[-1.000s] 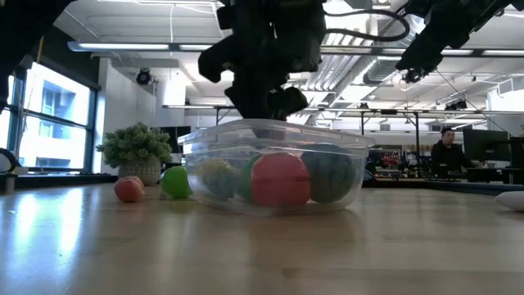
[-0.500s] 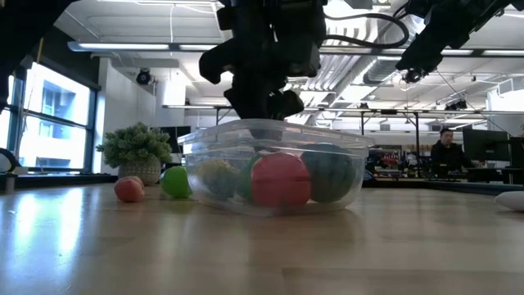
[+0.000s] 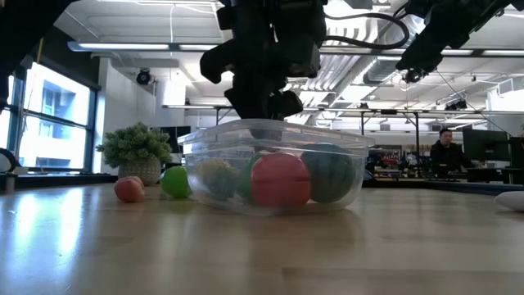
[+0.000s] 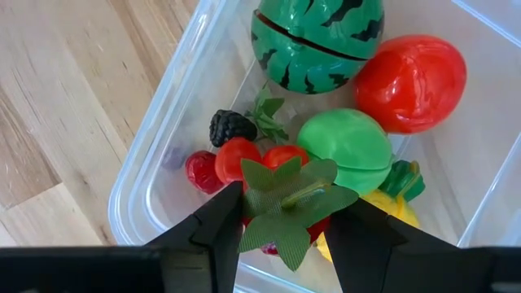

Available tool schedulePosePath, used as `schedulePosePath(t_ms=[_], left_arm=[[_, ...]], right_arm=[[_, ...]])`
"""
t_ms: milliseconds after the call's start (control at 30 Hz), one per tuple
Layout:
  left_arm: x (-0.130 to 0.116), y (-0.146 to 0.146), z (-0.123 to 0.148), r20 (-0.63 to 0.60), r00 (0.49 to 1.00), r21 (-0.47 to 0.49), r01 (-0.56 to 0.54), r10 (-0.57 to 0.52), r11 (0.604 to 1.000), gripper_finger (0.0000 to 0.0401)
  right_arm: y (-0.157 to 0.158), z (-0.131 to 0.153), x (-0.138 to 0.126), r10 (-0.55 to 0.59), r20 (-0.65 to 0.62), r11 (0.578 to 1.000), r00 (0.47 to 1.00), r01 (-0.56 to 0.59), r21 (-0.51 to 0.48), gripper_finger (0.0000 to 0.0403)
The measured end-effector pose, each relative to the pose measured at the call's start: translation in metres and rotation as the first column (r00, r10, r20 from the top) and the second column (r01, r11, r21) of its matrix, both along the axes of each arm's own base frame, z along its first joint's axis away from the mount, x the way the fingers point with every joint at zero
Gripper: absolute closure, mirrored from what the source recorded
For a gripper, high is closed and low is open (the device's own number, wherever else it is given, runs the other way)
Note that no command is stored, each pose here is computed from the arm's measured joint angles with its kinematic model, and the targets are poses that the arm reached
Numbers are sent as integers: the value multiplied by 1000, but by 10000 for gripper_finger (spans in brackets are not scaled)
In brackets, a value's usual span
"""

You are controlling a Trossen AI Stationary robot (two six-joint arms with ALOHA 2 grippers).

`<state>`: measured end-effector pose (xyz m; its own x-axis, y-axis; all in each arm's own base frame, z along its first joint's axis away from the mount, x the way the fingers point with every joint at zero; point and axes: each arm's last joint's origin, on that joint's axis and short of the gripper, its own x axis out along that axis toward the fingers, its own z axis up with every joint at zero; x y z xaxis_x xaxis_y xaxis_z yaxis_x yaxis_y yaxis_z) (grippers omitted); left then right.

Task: Pick and placing Produce into tupperware
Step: Put the red strawberry into the transparent bin, then put the red cherry into the transparent bin

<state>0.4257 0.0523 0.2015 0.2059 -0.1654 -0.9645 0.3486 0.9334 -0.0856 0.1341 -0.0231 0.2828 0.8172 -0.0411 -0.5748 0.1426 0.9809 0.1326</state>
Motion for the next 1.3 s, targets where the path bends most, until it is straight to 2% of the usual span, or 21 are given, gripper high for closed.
schedulePosePath(t_ms=[233, 500, 667, 833, 1067, 1167, 1300], left_arm=[[0, 0, 0, -1, 1000, 0, 1, -1, 1000, 249], [1, 0, 0, 3, 998, -10, -67, 67, 998, 181], [1, 0, 0, 0, 997, -12, -79, 79, 997, 159], [-3, 0, 9, -69, 984, -29, -168, 165, 985, 158], [-13, -1, 35, -200, 944, -27, -273, 263, 962, 182], [-21, -1, 42, -273, 919, 17, -292, 286, 956, 193], [-32, 3, 43, -343, 875, 201, -288, 343, 936, 208]], right_arm=[[0, 0, 0, 0, 0, 1000, 1000, 0, 0, 274], [0, 0, 0, 0, 0, 1000, 1000, 0, 0, 274], [0, 0, 0, 0, 0, 1000, 1000, 0, 0, 274], [0, 0, 0, 0, 0, 1000, 1000, 0, 0, 274], [0, 0, 0, 0, 0, 1000, 1000, 0, 0, 274], [0, 0, 0, 0, 0, 1000, 1000, 0, 0, 274], [0, 0, 0, 0, 0, 1000, 1000, 0, 0, 274]])
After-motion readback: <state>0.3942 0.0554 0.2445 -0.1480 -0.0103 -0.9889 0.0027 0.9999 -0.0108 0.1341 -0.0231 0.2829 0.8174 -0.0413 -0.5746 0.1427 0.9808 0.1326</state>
